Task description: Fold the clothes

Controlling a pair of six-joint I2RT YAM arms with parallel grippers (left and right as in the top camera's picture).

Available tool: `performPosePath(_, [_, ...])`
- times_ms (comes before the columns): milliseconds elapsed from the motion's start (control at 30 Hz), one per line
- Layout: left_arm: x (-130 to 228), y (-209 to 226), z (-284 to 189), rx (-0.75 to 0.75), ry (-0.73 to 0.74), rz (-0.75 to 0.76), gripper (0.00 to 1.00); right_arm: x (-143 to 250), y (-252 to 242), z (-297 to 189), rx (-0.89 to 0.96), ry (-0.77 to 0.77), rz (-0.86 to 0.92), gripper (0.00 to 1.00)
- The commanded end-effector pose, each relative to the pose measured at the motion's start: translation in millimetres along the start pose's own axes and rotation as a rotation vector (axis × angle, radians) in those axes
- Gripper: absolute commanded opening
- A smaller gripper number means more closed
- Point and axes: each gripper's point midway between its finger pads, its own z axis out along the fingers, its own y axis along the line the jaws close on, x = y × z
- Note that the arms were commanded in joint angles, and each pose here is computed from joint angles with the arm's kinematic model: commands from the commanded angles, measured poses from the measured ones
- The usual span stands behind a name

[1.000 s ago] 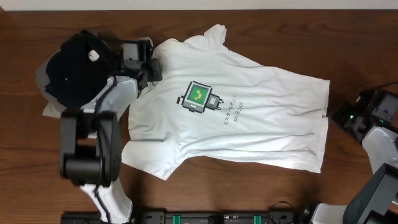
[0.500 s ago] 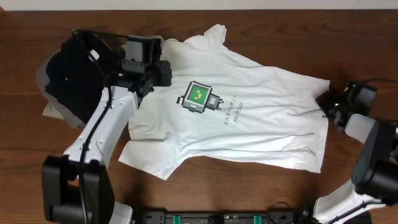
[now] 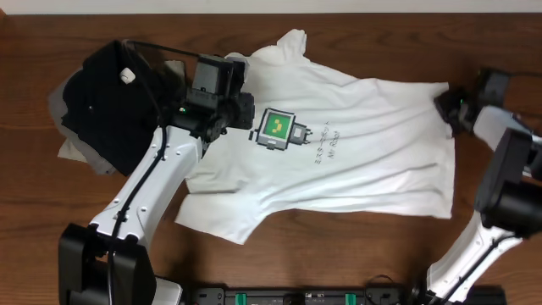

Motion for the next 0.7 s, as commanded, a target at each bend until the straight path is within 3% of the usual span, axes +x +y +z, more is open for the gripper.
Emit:
performPosePath(0, [-1.1, -1.4, -3.8, 0.004, -0.007, -0.001, 0.32, -7.5, -26.7, 35.2, 0.149, -0.003, -0.015, 0.02])
performPosePath(200, [-0.8, -1.8, -3.8, 0.005, -0.006, 0.000, 0.33, -47.9, 18.3, 42.8, 0.081, -0.026, -0.107, 0.03])
performPosePath(300, [2.2, -1.3, -3.6, 0.002, 0.006, -0.001, 0.43, -65.8, 55.0, 28.8, -0.054, -0.023, -0.234, 0.11])
performPosePath(433, [11.0, 0.4, -4.0, -0.004, 0.042, -0.006, 0.47, -77.9, 97.3, -20.1, -0.284, 0.037, -0.348, 0.37])
performPosePath(533, [17.1, 1.4, -4.3, -0.009, 0.066, -0.009, 0.48, -82.9, 113.2, -66.3, -0.407, 0.061, -0.396, 0.40])
performPosePath(667, [19.4, 1.4, -7.9, -0.010, 0.075, -0.010, 0.52, -80.8, 107.6, -128.0, -0.382, 0.070, -0.461, 0.41])
